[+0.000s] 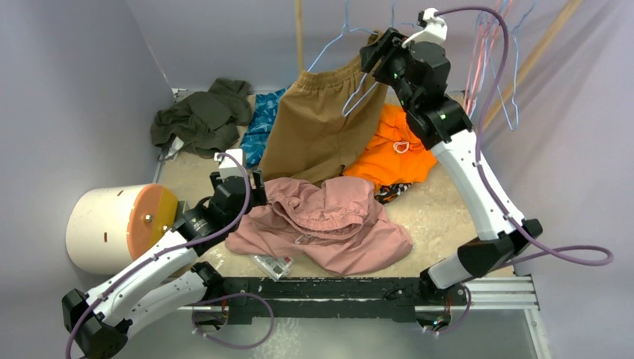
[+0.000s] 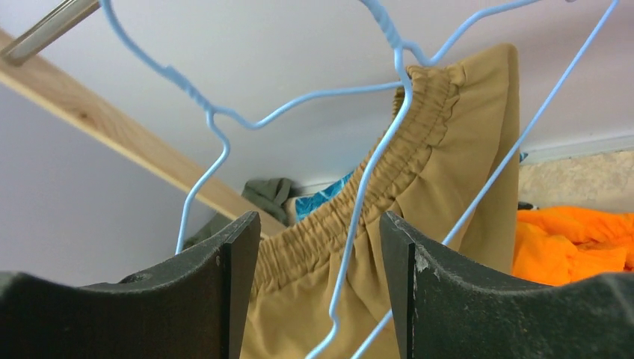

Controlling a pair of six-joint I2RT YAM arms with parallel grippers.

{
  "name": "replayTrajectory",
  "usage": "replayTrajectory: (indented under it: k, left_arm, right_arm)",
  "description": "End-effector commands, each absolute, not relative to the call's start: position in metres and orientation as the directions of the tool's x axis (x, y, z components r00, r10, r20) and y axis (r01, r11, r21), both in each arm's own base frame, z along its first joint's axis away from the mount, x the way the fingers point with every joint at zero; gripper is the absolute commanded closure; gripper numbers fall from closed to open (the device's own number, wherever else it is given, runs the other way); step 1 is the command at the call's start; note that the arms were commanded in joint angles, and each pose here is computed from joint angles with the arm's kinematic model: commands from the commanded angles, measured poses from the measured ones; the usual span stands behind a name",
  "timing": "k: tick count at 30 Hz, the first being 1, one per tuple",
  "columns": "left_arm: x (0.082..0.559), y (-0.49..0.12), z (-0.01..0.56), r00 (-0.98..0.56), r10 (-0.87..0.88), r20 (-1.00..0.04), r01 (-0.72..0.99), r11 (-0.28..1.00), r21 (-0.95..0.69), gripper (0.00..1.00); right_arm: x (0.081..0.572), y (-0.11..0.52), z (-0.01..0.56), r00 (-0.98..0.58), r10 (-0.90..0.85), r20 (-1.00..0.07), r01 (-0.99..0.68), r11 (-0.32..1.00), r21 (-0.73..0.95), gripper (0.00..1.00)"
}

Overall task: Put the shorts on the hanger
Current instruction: Pick up the hanger from the clothesline.

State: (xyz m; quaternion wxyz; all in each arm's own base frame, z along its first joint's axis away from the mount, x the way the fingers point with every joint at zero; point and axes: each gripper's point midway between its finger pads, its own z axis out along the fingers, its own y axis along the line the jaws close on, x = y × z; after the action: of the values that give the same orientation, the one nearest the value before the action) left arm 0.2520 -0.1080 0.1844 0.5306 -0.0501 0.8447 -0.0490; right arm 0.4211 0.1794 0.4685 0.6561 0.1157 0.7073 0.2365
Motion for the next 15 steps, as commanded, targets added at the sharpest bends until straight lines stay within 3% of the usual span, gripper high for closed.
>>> replayTrajectory:
  k: [1, 7, 15]
  left_arm:
    - [0.257, -0.111, 0.209, -0.371, -0.182, -0.911, -0.020, 0.982, -0.188, 0.27]
    - [0.257, -0.113, 0.210, -0.370, -0.182, -0.911, -0.013, 0.981, -0.191, 0.27]
    - [0.257, -0.115, 0.211, -0.373, -0.184, -0.909, -0.002, 0.980, -0.198, 0.27]
  right_arm:
    - [0.434, 0.166, 0.491, -0.020, 0.484, -0.875, -0.070, 0.872, 0.485, 0.38]
    - [0.451, 0.158, 0.476, -0.030, 0.418, -0.908, 0.026, 0.908, 0.417, 0.40]
    - [0.451, 0.147, 0.470, -0.036, 0.361, -0.932, 0.076, 0.931, 0.358, 0.52]
